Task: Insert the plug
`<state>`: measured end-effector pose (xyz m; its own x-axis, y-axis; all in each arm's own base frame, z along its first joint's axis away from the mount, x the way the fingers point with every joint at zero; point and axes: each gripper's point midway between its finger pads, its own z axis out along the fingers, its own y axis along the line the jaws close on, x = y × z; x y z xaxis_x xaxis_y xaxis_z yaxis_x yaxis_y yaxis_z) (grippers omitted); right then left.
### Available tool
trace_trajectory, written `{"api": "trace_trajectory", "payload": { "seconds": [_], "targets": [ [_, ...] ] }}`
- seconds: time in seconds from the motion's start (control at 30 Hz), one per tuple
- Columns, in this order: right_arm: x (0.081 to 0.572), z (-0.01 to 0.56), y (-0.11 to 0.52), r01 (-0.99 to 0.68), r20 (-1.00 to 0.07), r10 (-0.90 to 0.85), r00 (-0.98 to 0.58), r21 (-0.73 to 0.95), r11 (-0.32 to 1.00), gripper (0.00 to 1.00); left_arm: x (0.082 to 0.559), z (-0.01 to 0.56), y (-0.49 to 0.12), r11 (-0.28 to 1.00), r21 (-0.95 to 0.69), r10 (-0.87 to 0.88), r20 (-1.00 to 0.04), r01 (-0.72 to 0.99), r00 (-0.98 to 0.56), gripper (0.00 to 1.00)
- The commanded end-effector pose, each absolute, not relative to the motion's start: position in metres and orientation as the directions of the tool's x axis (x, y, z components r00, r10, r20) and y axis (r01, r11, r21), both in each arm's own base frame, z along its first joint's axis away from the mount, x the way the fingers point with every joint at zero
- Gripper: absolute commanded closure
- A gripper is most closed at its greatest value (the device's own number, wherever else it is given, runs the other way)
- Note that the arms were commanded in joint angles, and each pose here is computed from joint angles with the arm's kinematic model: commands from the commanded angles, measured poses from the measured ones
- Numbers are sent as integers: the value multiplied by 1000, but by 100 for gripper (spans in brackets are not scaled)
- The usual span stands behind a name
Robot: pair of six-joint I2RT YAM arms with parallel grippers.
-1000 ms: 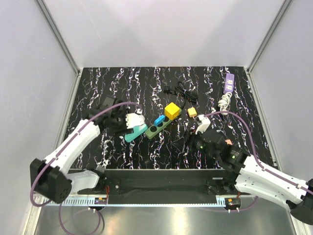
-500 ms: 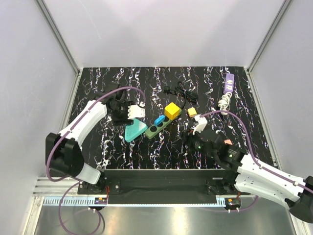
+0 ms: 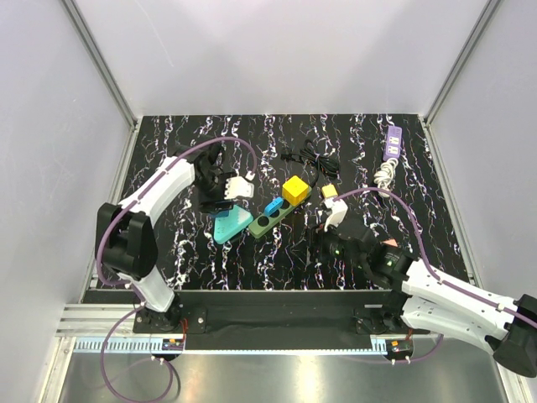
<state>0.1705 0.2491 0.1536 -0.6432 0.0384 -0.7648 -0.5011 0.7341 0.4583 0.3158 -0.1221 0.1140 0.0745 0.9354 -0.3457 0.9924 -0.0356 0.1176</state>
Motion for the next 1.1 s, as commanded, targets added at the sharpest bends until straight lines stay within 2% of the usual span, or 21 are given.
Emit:
{"api": "trace_trajectory", "payload": {
  "seconds": [0.0, 0.67, 1.07],
  "targets": [
    [176, 186, 261, -556, -808, 75, -585, 466, 688, 24, 328, 129, -129, -66, 152, 922, -368, 986, 118, 100],
    [176, 185, 256, -568, -825, 66, -561, 442, 694, 23, 344, 97, -118, -61, 63, 954, -288, 996, 77, 100],
    [179, 179, 253, -558, -827, 62, -558, 429, 710, 23, 355, 102, -130, -64, 75, 939, -333, 995, 85, 100]
  ]
}}
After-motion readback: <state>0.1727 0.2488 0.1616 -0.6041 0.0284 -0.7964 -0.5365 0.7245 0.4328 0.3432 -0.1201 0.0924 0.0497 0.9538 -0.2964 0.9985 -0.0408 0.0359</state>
